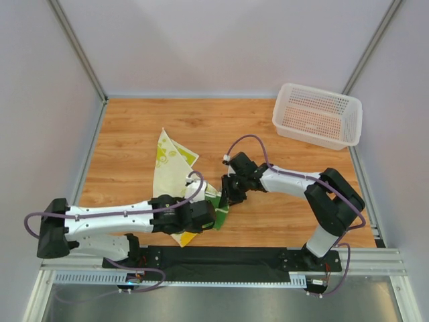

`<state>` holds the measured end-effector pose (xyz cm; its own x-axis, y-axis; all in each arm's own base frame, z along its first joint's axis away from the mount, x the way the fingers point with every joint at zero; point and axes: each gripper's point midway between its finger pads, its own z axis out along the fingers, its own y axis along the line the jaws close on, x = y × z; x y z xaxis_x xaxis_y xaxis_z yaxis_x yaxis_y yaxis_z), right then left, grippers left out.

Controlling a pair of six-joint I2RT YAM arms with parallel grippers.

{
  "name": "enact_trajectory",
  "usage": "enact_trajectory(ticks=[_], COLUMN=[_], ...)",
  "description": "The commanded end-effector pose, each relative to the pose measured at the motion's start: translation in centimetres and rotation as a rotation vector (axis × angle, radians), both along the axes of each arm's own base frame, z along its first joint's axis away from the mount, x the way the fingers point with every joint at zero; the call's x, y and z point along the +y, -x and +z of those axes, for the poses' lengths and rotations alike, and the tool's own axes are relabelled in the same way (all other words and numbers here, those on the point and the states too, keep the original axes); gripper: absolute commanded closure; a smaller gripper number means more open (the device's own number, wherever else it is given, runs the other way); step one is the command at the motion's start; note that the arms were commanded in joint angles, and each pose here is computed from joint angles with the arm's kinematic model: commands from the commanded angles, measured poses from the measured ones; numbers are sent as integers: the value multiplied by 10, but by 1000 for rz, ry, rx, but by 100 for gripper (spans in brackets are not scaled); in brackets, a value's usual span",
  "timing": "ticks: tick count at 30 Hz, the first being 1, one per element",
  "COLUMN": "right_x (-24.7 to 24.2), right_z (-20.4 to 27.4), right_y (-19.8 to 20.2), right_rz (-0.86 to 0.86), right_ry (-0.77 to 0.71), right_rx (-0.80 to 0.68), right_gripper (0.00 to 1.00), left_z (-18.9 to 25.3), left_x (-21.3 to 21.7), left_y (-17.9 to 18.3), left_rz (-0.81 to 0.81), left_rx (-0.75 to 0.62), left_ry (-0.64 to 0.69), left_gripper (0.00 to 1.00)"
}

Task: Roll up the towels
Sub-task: Roll the towel

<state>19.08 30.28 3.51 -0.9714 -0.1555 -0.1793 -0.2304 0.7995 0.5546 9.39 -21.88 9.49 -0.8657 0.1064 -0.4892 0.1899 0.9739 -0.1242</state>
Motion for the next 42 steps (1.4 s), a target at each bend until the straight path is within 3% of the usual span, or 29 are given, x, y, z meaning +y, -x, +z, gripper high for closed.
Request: enact_trajectory(ticks=[1, 7, 14, 30, 40, 42], right_x=[3, 5, 4, 7, 11, 11], right_z=[6, 7, 7, 12, 17, 16], right_y=[2, 5, 8, 5, 2, 3], right_rz=[27, 42, 50, 62, 70, 78], right_ry=[17, 24, 23, 19, 23, 23], right_rx=[-14, -1, 4, 1, 4, 9], right_gripper=[92, 93, 93, 93, 93, 93], left_z=[40, 40, 6, -60, -100, -104], left_x=[-27, -94, -123, -72, -53, -46], left_y=[-26, -26, -23, -24, -9, -8], left_rz=[-115, -332, -395, -286, -268, -260], left_rx=[-256, -394, -375, -334, -241, -237], left_ry=[-42, -79, -108, -262, -271, -281], left_gripper=[62, 51, 46, 37, 37, 41])
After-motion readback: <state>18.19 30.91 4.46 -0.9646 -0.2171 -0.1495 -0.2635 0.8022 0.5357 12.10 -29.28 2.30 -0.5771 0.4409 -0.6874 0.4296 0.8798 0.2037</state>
